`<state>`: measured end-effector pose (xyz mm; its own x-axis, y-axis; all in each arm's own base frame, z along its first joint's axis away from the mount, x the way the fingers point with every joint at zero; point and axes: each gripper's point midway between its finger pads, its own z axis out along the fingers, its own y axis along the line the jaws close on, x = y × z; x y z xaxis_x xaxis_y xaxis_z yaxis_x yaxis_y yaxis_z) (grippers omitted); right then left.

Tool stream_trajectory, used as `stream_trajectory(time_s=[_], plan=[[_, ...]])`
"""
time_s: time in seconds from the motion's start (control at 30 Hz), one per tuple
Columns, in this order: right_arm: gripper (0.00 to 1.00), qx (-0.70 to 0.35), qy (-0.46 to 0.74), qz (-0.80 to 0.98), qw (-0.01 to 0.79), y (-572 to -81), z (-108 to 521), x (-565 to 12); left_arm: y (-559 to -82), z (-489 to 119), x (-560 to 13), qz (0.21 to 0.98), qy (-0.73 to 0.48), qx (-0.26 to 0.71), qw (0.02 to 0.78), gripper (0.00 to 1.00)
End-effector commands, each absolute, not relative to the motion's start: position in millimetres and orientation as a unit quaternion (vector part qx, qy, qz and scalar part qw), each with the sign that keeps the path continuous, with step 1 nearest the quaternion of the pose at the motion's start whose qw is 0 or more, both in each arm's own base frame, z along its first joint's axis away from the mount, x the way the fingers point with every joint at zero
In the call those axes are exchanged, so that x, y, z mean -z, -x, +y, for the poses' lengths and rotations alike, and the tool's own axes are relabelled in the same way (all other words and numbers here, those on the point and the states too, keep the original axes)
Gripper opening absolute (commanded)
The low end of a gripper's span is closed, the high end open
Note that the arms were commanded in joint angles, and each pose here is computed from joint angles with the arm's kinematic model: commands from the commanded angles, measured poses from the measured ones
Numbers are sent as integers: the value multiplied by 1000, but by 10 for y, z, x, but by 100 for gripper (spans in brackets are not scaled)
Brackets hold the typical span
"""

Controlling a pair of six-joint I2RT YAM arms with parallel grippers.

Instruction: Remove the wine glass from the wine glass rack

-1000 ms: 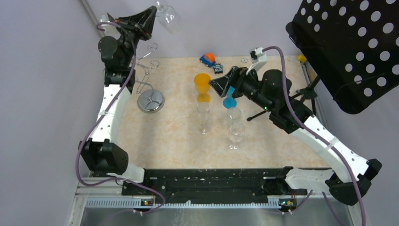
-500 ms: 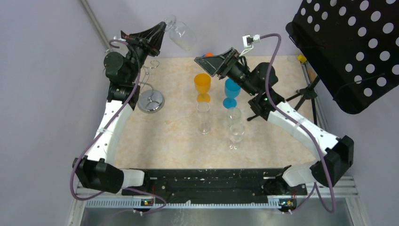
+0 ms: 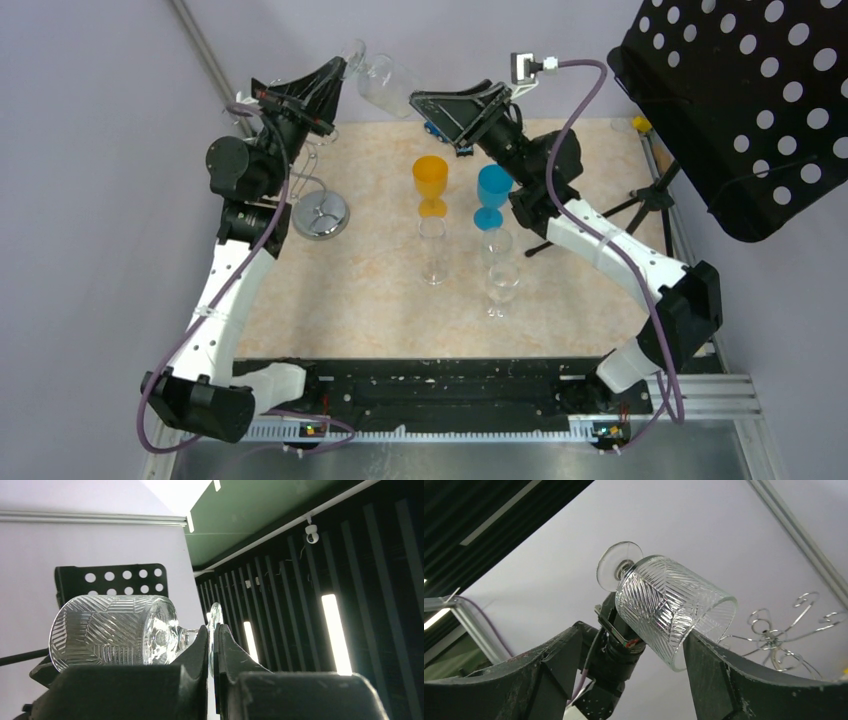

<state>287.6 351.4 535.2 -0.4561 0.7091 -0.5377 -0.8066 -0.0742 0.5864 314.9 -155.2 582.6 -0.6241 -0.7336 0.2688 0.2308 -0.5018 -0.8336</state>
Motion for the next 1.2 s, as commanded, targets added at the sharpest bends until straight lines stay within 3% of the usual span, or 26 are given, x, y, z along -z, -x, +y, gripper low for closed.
stream_trajectory(time_s=[0.0,0.23,0.37,0.43,0.5,0.6,0.67,0.77,0.93,1.17], plan=[[71,-773,110,349,518,-2544,3398,-5833,-2755,-1470,-6199,357,266,842,306,0],[39,-792,140,322,500,-2415,3415,-5950,-2680,-1486,-6162,361,270,841,299,0],[12,-797,148,319,490,-2380,3426,-5976,-2654,-1529,-6124,375,270,835,299,0],[0,-797,146,322,490,-2374,3418,-5977,-2653,-1540,-6106,379,269,834,299,7],[0,-794,146,325,493,-2369,3410,-5977,-2631,-1548,-6102,384,264,829,308,23],[0,-779,142,336,509,-2379,3383,-5963,-2583,-1550,-6096,402,257,810,340,58],[0,-763,133,354,525,-2413,3354,-5932,-2533,-1521,-6098,413,253,791,373,68],[0,-722,105,396,558,-2535,3285,-5834,-2440,-1444,-6054,433,247,749,437,75],[0,-641,79,471,601,-2662,3113,-5607,-2419,-1346,-5763,491,246,660,513,78],[0,-570,232,524,588,-2164,3035,-5279,-2398,-1362,-5519,571,158,549,590,81]])
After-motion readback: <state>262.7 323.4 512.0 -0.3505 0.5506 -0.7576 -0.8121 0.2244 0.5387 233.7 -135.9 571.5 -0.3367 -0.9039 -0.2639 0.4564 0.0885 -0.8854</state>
